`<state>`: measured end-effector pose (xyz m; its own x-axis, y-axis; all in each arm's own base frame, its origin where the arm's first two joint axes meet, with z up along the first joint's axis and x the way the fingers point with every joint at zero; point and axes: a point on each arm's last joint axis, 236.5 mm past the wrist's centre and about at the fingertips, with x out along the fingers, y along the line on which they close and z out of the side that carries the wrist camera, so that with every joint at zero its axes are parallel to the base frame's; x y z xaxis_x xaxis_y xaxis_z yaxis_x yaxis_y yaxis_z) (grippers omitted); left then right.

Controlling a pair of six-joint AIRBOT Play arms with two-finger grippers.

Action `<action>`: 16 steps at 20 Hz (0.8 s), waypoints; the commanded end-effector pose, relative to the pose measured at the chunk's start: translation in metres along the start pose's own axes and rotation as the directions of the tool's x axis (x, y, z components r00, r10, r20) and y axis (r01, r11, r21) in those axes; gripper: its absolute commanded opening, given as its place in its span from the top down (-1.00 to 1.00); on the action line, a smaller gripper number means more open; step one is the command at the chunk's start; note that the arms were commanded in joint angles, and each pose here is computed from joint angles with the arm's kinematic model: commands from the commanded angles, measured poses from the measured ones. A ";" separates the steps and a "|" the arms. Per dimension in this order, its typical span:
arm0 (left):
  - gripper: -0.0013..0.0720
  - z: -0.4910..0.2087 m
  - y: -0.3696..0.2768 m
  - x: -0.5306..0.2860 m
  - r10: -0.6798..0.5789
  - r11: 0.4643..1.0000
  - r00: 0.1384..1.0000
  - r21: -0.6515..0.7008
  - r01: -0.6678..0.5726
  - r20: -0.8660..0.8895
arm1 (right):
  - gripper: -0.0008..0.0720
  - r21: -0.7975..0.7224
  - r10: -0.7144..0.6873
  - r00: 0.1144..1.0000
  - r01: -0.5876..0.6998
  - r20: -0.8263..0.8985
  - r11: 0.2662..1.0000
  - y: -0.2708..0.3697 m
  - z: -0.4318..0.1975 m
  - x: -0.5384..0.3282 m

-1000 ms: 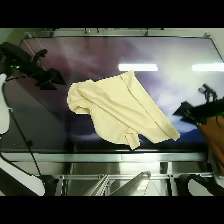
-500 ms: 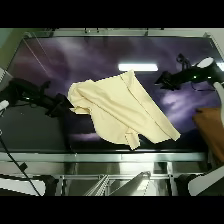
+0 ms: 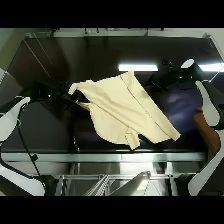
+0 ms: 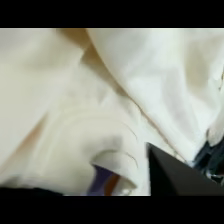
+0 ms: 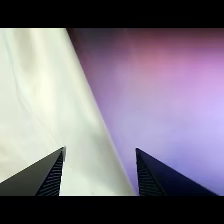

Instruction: Fold the shirts.

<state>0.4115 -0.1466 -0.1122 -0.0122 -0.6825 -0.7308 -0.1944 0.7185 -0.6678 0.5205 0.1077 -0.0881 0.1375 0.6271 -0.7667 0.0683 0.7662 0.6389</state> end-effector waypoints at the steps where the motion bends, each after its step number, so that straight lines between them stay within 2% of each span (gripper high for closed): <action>1: 0.89 0.015 -0.016 -0.009 0.008 0.997 1.000 0.079 -0.009 0.006 | -0.40 0.039 0.003 0.999 -0.002 -0.033 0.999 -0.018 -0.006 -0.014; 2: 0.92 0.018 -0.014 -0.014 0.025 0.995 1.000 0.095 -0.026 0.013 | -0.32 0.055 0.005 0.999 -0.003 -0.037 0.998 -0.025 -0.007 -0.020; 3: 0.92 0.022 -0.016 -0.018 0.024 0.994 0.999 0.103 -0.026 0.022 | -0.02 0.067 0.006 0.999 -0.003 -0.044 0.998 -0.032 -0.008 -0.026; 4: 0.92 0.029 -0.016 -0.025 0.025 0.994 0.999 0.107 -0.030 0.043 | -0.03 0.076 -0.001 0.998 0.005 -0.057 0.997 -0.039 -0.012 -0.030; 5: 0.91 0.033 -0.016 -0.031 0.027 0.993 0.998 0.112 -0.033 0.056 | -0.13 0.079 -0.013 0.997 0.019 -0.081 0.997 -0.045 -0.018 -0.034; 6: 0.92 0.037 -0.016 -0.036 0.023 0.993 0.998 0.113 -0.031 0.066 | -0.35 0.077 -0.026 0.993 0.035 -0.115 0.996 -0.050 -0.026 -0.035; 14: 0.92 0.049 0.003 -0.060 0.021 0.997 0.994 0.073 -0.029 0.107 | -0.34 -0.013 -0.013 0.963 0.010 -0.268 1.000 -0.016 -0.062 0.007; 15: 0.92 0.051 0.006 -0.063 0.021 0.997 0.993 0.065 -0.029 0.118 | -0.32 -0.024 -0.014 0.955 0.007 -0.298 1.000 -0.011 -0.069 0.015; 16: 0.92 0.055 0.010 -0.067 0.022 0.998 0.991 0.056 -0.029 0.132 | 0.02 -0.038 -0.014 0.946 0.001 -0.325 0.999 -0.004 -0.077 0.023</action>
<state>0.4587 -0.0996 -0.0778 0.0851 -0.6496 -0.7555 -0.1197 0.7461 -0.6550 0.4630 0.1066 -0.1056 -0.1151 0.6385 -0.7610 0.0638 0.7693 0.6357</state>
